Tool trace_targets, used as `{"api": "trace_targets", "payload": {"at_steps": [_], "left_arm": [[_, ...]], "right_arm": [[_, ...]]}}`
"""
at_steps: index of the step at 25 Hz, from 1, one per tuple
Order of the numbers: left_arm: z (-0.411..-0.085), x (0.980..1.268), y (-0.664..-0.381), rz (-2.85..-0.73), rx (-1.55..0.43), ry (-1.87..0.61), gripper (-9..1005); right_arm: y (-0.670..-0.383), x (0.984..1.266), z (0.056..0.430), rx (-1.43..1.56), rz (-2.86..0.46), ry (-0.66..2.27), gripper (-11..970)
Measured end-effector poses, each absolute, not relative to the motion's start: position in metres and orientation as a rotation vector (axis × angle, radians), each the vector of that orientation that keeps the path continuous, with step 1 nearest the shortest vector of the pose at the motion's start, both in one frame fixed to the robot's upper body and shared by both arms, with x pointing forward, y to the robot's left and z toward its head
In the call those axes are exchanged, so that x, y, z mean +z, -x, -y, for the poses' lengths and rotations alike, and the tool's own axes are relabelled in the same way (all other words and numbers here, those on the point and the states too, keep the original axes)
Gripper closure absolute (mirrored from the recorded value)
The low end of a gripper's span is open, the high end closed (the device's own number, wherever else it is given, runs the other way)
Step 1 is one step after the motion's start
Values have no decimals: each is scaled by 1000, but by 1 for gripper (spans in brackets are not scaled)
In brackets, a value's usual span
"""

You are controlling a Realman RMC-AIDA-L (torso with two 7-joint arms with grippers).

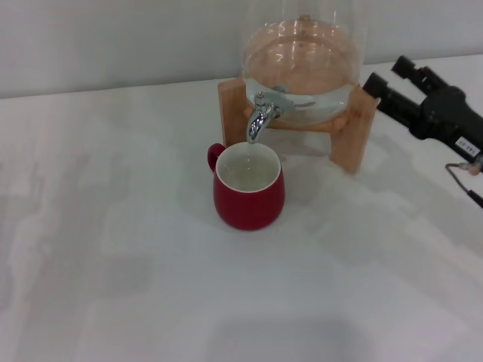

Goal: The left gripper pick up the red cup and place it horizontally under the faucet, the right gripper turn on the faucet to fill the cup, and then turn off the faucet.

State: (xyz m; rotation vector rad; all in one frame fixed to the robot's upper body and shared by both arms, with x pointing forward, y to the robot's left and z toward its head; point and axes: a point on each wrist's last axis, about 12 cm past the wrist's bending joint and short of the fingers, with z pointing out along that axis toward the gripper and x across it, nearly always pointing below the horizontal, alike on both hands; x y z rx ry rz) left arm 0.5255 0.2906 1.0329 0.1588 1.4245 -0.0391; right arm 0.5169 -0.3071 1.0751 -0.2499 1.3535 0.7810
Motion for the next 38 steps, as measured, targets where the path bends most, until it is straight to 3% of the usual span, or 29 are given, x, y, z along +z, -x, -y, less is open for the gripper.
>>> {"api": "trace_targets", "payload": {"at_steps": [38], "left_arm": [[-308, 1041, -537, -1400, -9, 47, 395]], "right_arm": [[-547, 1078, 384, 210, -1400, -74, 86]]}}
